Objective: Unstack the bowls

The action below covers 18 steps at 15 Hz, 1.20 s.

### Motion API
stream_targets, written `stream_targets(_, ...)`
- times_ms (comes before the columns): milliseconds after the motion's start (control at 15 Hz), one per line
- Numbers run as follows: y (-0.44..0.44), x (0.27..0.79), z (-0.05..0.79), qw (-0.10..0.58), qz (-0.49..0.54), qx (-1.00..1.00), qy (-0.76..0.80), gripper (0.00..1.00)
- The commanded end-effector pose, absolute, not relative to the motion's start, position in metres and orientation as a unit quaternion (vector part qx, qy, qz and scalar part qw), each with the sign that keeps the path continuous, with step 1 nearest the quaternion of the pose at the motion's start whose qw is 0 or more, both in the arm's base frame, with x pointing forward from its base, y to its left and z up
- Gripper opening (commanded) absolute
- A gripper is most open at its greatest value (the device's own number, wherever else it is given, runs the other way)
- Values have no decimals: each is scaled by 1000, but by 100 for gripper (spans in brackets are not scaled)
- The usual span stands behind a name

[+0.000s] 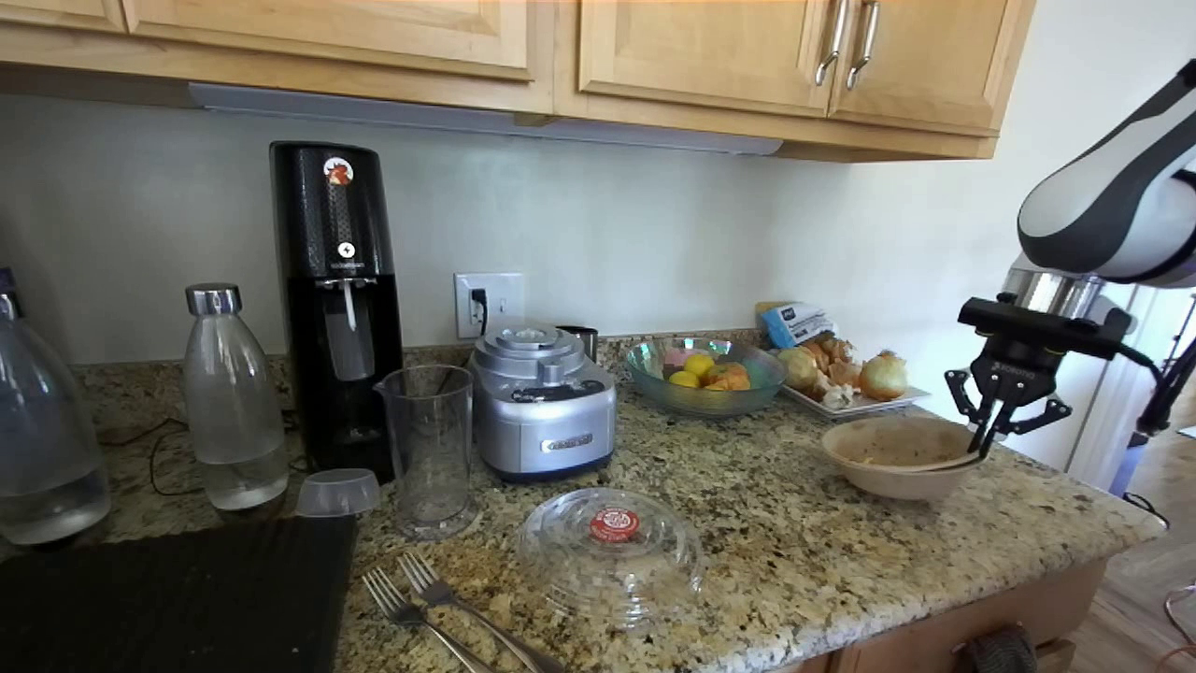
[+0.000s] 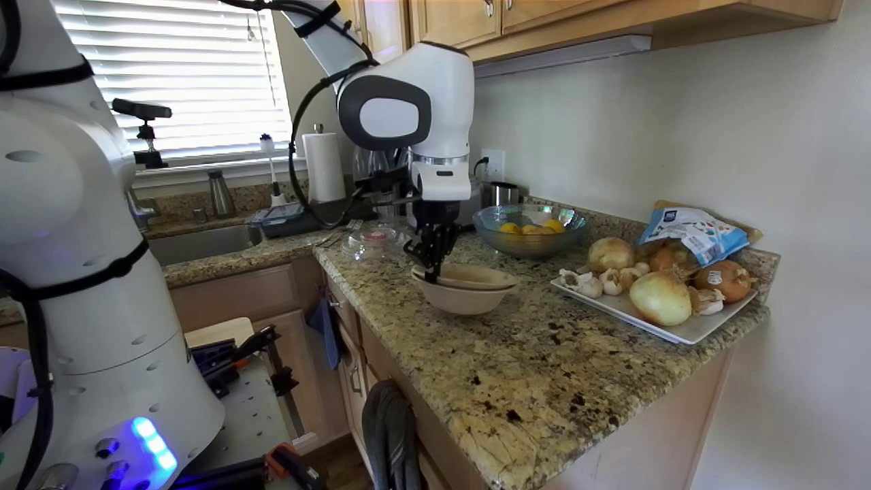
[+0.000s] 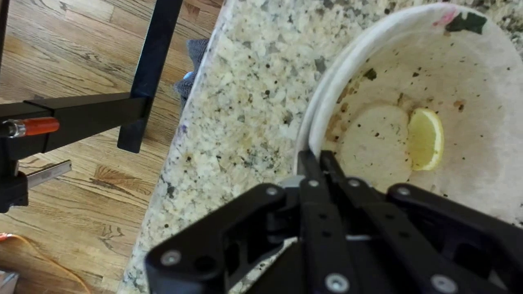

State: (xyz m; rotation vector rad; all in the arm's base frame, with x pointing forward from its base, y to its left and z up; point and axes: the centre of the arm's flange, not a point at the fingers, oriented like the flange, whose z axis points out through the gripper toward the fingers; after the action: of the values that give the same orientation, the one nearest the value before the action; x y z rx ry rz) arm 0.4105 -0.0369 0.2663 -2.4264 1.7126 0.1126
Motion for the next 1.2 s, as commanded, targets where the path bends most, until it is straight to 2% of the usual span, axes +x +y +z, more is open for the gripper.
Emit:
stream_targets(0, -44, 406, 281, 105, 40, -823, 557, 5)
stream_targets(400, -51, 405, 296, 170, 36, -836, 520, 4)
stream_targets(1133, -58, 398, 339, 210, -32, -841, 497, 4)
